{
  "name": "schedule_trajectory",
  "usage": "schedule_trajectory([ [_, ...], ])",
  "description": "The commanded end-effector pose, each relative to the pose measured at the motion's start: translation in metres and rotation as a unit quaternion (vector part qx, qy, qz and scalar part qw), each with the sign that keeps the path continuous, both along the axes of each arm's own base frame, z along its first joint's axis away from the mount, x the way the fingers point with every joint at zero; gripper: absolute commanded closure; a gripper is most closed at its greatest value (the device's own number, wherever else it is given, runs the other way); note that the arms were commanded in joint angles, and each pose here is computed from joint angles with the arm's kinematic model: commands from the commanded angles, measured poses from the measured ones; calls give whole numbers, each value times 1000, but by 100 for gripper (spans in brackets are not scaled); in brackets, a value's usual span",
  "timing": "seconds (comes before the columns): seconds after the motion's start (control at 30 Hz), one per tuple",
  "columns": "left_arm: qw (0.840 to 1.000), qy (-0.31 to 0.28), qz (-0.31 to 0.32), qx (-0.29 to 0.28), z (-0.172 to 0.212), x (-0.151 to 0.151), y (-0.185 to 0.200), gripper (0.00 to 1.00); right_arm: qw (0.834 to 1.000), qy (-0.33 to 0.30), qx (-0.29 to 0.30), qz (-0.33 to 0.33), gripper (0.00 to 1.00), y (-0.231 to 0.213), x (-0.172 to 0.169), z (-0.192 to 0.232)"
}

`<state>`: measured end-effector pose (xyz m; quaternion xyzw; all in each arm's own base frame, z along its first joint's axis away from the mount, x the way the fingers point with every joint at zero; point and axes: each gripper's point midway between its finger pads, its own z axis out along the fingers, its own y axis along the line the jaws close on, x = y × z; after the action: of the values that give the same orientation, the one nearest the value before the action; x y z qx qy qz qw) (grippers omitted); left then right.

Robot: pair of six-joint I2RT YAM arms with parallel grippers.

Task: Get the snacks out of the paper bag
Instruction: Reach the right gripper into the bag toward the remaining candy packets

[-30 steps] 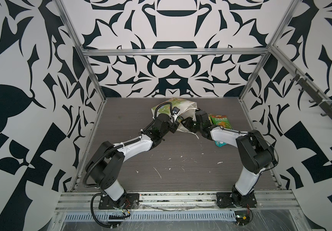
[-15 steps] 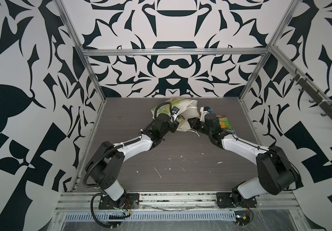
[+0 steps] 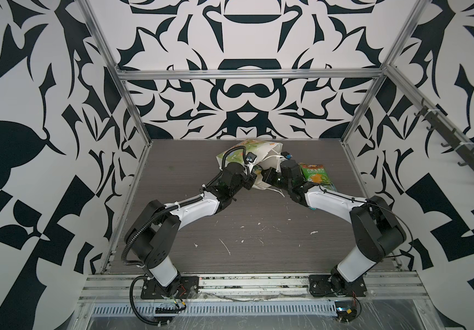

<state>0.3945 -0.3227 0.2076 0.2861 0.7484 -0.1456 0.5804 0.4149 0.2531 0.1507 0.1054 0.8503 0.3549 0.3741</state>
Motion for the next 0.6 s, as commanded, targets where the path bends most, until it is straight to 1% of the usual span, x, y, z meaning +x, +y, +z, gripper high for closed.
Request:
schedule_trajectory([
  [0.0,1000,-13,14,-25,19,8,-1,100,999,-31,22,-14,100,3,6,17],
  [0.13,1000,-9,9,-26,17,5,-2,100,999,-24,23,1,100,10,9,8],
  [0.3,1000,-13,-5,-28,16,0,-3,100,999,-24,25,17,99,24,22,10],
  [0.47,999,-16,-13,-26,15,-6,-1,100,1000,-9,21,-7,94,27,42,6],
  [0.57,999,-17,-15,-24,14,-8,1,100,1000,16,15,-19,90,29,56,-4],
])
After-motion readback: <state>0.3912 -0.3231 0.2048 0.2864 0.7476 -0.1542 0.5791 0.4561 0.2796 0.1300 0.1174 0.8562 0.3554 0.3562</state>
